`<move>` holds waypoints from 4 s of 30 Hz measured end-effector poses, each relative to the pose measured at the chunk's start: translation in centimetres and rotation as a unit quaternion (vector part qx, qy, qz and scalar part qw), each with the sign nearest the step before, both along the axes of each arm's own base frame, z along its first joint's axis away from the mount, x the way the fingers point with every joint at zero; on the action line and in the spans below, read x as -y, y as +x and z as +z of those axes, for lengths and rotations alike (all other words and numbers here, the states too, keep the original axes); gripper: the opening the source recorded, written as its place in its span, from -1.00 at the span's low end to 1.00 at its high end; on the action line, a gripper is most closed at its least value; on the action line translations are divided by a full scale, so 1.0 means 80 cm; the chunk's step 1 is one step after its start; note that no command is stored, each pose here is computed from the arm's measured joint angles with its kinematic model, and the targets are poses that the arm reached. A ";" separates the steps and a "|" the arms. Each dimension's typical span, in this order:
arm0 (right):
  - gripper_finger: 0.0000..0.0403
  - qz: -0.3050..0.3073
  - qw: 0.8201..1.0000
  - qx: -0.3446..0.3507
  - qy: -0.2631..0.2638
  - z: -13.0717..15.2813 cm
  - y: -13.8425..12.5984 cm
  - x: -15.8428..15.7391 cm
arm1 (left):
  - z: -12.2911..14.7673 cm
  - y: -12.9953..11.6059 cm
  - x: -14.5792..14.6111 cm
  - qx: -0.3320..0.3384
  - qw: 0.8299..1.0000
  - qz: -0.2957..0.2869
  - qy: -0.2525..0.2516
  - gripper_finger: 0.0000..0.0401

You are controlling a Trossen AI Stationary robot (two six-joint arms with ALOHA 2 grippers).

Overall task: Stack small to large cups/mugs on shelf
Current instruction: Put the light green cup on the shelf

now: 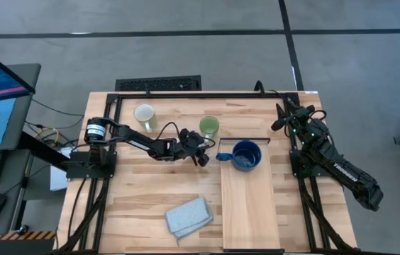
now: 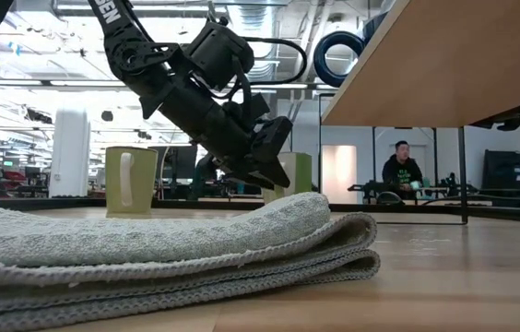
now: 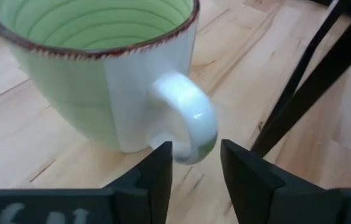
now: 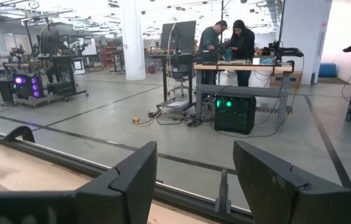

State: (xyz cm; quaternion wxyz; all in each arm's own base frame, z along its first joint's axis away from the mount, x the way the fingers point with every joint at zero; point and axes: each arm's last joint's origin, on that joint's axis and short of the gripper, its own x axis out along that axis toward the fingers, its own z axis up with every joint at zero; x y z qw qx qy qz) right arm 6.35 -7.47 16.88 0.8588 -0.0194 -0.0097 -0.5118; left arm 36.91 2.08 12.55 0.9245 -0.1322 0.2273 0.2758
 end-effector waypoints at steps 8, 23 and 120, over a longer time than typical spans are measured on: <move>0.17 0.000 1.000 0.000 0.000 0.000 0.000 0.000 | 0.001 -0.002 -0.003 0.002 0.998 0.050 0.029 -0.36; 0.17 0.000 1.000 -0.001 0.000 0.000 0.000 0.000 | -0.003 -0.008 -0.003 -0.023 0.992 0.109 0.059 -0.35; 0.17 0.001 1.000 -0.018 0.006 -0.003 0.002 0.001 | 0.271 -0.129 0.137 0.092 0.965 -0.205 0.132 -0.81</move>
